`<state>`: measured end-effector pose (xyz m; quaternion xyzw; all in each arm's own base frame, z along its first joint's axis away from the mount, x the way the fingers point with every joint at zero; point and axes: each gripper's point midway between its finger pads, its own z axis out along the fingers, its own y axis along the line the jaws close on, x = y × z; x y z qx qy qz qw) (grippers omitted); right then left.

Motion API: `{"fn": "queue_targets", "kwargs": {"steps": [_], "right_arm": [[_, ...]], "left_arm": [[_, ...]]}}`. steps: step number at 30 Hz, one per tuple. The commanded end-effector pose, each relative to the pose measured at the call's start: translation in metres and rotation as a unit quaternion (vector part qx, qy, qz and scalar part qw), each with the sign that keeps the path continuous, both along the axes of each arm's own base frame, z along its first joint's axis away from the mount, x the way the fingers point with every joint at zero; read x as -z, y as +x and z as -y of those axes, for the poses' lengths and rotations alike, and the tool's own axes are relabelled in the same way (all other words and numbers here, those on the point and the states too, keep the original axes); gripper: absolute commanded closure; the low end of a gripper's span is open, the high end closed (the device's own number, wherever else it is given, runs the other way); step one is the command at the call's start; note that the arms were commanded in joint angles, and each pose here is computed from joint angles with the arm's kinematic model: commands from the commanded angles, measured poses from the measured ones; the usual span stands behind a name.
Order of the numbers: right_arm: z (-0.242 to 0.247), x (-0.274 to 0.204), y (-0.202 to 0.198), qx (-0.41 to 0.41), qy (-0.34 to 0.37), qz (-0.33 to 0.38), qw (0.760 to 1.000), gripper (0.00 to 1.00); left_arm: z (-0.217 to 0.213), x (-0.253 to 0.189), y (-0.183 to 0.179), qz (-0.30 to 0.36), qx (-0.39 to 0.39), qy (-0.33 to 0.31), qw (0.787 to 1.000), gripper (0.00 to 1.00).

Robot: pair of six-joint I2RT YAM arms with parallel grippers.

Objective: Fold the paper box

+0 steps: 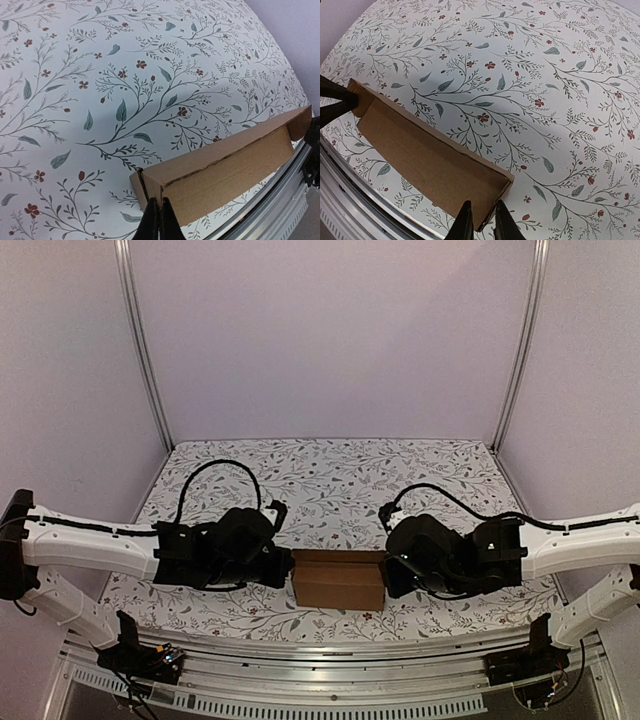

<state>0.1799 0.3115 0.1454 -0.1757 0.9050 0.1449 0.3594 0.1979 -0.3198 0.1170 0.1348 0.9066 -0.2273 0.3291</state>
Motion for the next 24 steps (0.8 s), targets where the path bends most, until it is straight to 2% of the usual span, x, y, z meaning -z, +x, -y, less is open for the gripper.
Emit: {"fn": "queue_targets", "kwargs": {"steps": [1,11,24], "right_arm": [[-0.004,-0.001,-0.001,0.006,-0.003,0.001,1.0,0.79],[0.012,0.008,0.001,0.03,-0.035,0.002,0.999,0.77],[0.016,0.018,-0.004,0.034,-0.037,-0.015,0.999,0.83]], "left_arm": [[-0.014,0.041,-0.027,-0.051,0.034,0.074,0.995,1.0],[-0.013,0.041,-0.027,-0.051,0.035,0.078,0.995,1.0],[-0.016,0.042,-0.026,-0.052,0.029,0.081,0.995,1.0]]}}
